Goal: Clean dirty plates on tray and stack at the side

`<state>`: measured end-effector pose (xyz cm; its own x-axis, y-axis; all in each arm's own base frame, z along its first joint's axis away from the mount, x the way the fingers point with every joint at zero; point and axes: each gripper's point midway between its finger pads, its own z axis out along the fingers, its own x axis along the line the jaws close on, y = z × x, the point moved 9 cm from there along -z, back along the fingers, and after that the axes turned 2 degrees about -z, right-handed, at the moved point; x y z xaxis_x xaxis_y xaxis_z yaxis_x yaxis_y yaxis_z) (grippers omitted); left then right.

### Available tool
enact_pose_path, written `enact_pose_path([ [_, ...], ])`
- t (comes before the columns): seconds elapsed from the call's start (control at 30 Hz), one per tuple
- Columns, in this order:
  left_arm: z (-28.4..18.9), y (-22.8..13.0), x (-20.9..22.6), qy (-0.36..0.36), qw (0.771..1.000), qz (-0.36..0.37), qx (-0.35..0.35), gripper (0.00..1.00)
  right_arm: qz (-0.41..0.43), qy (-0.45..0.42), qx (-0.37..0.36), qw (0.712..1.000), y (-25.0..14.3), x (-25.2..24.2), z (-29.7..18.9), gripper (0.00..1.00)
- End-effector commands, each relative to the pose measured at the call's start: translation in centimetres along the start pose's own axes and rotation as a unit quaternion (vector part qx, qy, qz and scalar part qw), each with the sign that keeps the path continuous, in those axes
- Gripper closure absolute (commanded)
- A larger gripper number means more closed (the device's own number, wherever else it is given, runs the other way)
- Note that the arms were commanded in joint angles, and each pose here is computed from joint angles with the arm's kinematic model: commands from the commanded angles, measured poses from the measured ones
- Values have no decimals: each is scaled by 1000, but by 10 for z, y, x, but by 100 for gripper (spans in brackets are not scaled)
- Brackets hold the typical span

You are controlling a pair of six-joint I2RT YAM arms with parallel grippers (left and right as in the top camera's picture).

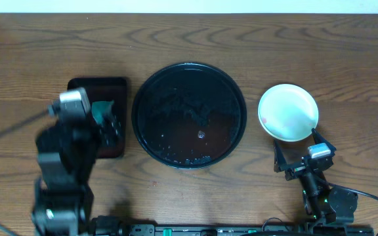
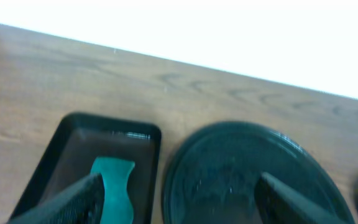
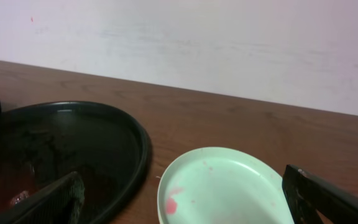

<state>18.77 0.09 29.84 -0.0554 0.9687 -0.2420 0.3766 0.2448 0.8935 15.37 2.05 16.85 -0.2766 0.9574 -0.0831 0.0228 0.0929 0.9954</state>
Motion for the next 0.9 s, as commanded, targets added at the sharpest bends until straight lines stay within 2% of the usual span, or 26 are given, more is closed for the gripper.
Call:
enact_pose_path([
  [0.0,-3,-34,7,-11,1000,0,-26,22,-7,3,-1,1000,-1,2,0,1],
  [0.13,-3,-71,16,-24,997,5,-77,22,-7,3,-1,1000,-1,2,0,1],
  [0.37,12,-113,27,-40,990,11,-138,22,-7,3,-1,1000,-1,2,0,1],
  [0.53,21,-133,35,-25,989,12,-144,22,-7,3,-1,1000,-1,2,0,1],
  [0.6,25,-142,39,-11,992,10,-124,22,-7,3,-1,1000,-1,2,0,1],
  [0.87,25,-143,39,-7,993,10,-121,22,-7,3,-1,1000,-1,2,0,1],
])
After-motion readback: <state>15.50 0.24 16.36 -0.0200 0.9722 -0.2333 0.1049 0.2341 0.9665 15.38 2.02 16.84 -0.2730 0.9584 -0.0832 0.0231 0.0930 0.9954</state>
